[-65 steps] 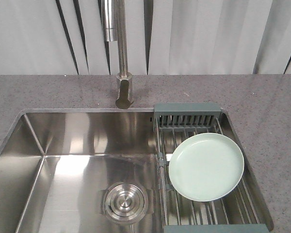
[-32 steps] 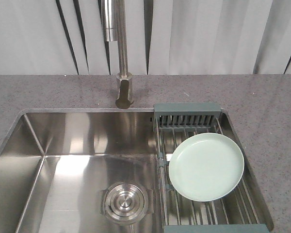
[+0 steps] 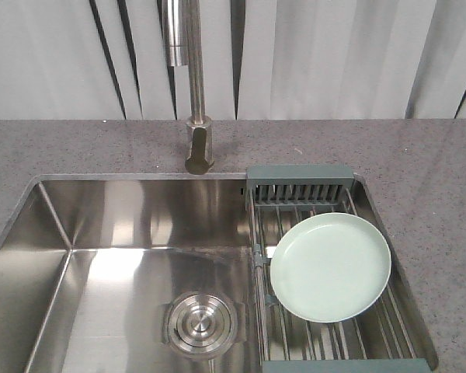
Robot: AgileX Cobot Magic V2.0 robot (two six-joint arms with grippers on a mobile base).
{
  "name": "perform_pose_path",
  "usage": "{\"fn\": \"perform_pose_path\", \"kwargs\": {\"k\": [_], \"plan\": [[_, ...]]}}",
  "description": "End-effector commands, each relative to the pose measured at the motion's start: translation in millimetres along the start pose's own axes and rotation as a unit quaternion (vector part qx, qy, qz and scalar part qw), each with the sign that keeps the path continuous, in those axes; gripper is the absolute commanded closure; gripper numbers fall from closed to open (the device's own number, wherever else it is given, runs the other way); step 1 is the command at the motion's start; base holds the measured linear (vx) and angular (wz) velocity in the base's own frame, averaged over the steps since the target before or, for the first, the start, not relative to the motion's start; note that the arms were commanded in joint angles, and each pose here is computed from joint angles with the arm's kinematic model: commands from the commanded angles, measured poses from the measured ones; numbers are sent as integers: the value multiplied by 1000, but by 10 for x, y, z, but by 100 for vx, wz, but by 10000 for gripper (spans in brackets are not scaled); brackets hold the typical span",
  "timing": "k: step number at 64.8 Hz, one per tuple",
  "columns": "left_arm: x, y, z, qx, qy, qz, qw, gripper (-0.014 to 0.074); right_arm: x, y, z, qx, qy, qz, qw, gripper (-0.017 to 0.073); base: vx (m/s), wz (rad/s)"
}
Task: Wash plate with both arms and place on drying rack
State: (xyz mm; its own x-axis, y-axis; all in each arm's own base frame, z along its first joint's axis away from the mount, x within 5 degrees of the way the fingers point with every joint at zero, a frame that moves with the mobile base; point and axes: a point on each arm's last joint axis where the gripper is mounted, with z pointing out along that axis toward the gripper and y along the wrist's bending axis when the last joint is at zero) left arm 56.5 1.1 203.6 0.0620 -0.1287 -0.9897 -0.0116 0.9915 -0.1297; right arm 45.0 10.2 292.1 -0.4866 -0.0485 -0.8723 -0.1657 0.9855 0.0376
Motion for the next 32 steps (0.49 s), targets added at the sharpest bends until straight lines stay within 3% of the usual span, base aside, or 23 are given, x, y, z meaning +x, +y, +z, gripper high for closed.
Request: {"fn": "perform_pose_path", "kwargs": {"k": [1,10,21,32], "plan": [[-157,-21,-25,9,-54,-4,999,601,-110,-23,-32,15,-49,-15,999,234,0,0],[-155,-21,-25,9,-53,-4,999,601,16,-37,78,19,-115,-18,993,357,0,0],[-155,-21,-25,9,-53,-4,999,601,287,-56,277,20,-236,-20,971,568,0,0],[-155,-21,-25,9,-53,-4,999,601,591,-116,469,56,-308,-9,950,568,0,0]]}}
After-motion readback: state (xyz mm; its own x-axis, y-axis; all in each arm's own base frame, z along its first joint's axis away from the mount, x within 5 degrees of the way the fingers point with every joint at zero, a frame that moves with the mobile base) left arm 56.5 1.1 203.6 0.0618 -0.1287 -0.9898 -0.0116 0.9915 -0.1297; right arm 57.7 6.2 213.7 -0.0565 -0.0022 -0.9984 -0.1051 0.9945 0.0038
